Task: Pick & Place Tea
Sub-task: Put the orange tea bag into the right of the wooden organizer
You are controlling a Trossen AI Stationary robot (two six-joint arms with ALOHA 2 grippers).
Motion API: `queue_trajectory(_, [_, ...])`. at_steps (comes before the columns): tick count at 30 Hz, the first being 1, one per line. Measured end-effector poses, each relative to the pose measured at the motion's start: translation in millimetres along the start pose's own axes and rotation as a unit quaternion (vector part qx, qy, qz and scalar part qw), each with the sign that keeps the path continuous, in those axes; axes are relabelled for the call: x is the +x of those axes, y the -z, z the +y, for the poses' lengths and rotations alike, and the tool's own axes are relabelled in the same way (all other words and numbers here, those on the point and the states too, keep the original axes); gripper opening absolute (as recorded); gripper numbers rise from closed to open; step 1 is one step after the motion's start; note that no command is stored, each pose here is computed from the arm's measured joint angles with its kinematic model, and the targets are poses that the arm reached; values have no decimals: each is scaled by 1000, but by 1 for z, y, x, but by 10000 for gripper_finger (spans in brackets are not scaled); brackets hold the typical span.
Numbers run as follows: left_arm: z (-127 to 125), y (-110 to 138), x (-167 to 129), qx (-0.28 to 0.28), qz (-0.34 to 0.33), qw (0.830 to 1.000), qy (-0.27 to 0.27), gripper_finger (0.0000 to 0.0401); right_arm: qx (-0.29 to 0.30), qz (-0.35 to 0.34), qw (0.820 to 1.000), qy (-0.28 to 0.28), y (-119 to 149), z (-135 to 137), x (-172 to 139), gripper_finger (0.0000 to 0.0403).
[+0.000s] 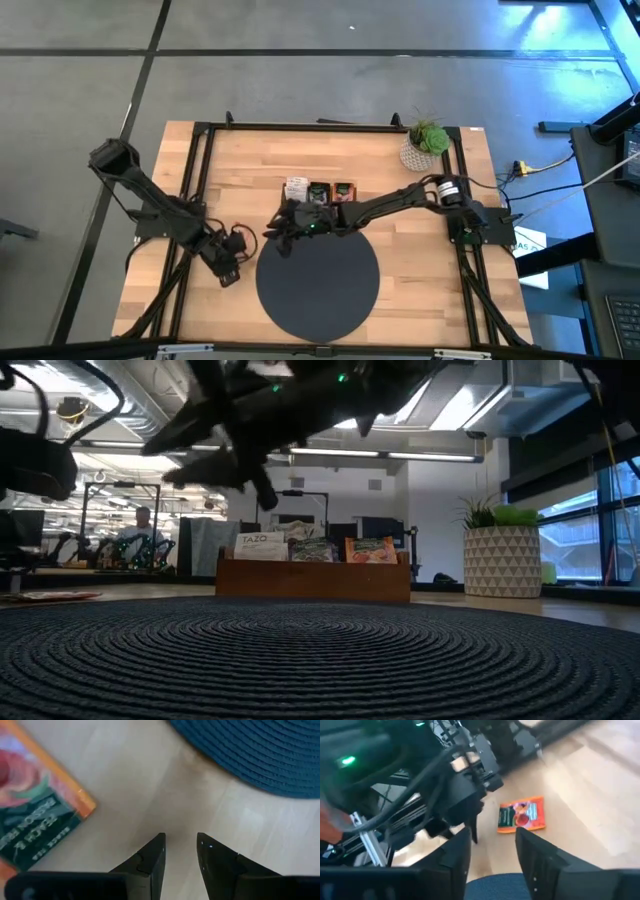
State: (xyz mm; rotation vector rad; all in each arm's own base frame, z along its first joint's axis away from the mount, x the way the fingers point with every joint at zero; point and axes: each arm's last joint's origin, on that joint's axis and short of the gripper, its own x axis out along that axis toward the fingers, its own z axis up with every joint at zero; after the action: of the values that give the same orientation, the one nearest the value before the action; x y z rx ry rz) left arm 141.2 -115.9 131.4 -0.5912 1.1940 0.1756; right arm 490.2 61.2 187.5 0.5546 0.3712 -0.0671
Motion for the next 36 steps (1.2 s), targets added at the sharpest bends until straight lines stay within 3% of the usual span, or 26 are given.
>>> queue_trajectory(5, [-13,4,-3,9,-2,1000,-14,108,20,2,1000,-4,5,0,11,194])
queue_trajectory(8, [-9,5,-21,-12,-19,996,-84,110,20,3,1000,-10,8,5,12,203])
queue_trajectory(13, [7,3,-39,-84,-88,981,-153,110,20,3,1000,-11,9,6,12,204])
queue_trajectory(19, [27,3,-26,-146,-128,963,-187,107,21,1,1000,-8,9,5,12,204])
queue_trajectory(27, [27,5,-3,-171,-129,969,-125,111,21,1,1000,-8,9,5,12,204])
queue_trajectory(36, [4,13,7,-103,-101,989,-45,108,14,11,1000,-1,11,4,12,204])
